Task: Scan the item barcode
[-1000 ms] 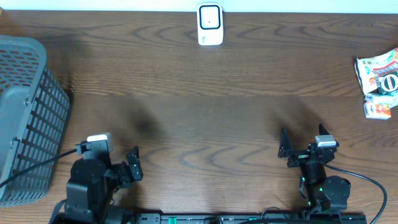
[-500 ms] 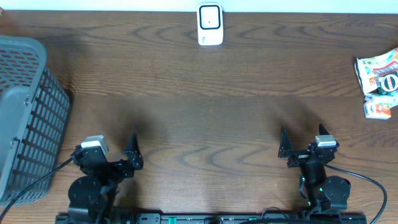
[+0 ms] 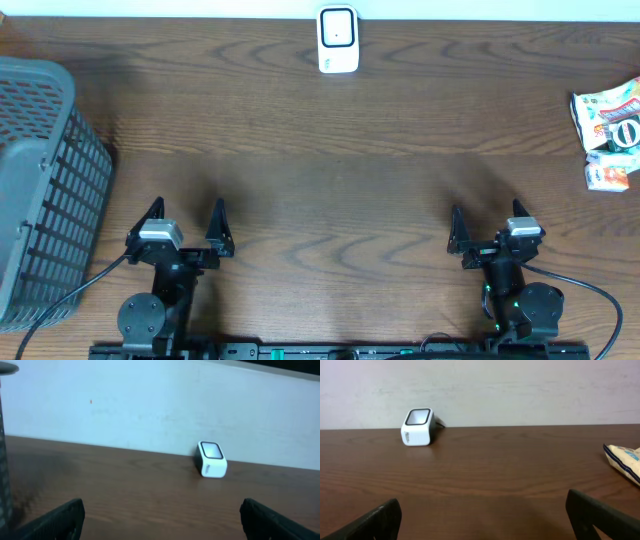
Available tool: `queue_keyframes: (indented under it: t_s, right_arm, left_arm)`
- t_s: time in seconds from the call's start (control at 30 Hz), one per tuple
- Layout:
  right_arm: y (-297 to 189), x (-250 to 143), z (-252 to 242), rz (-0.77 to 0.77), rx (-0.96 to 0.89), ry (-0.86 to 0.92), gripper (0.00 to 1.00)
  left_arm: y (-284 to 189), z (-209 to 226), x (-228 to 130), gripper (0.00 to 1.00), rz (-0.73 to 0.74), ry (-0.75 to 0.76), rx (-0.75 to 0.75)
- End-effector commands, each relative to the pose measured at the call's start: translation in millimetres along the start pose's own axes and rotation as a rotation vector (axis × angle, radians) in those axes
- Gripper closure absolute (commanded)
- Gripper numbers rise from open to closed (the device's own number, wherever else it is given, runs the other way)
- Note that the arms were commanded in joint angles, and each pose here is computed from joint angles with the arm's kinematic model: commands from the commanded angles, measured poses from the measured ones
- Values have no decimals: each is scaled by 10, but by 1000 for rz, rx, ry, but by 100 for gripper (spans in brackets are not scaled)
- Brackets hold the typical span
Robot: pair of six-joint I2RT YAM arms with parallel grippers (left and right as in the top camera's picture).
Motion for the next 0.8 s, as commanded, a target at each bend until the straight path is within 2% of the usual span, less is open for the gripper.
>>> queue_keyframes:
  t_s: [0.0,0.63,0.77]
  right_arm:
    - [-3,0,7,-2,2,-16,1]
    - [-3,0,7,-2,2,-16,1]
    - [-3,0,7,-2,2,-16,1]
  left_arm:
    - [21,18,-60,2,-10,50,-2]
    - [123,73,-336,2,-44,53,3]
    - [125,80,-402,2,-7,65,6]
Point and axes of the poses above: each gripper's point midway between its finger pads, its own y axis out along the fingers, its own z axis along the line the jaws close on, x = y × z, the point moved 7 cm from there along -y, back along the fingers, and after that the axes turned 3 degrees about y, right-handed, at the moved point
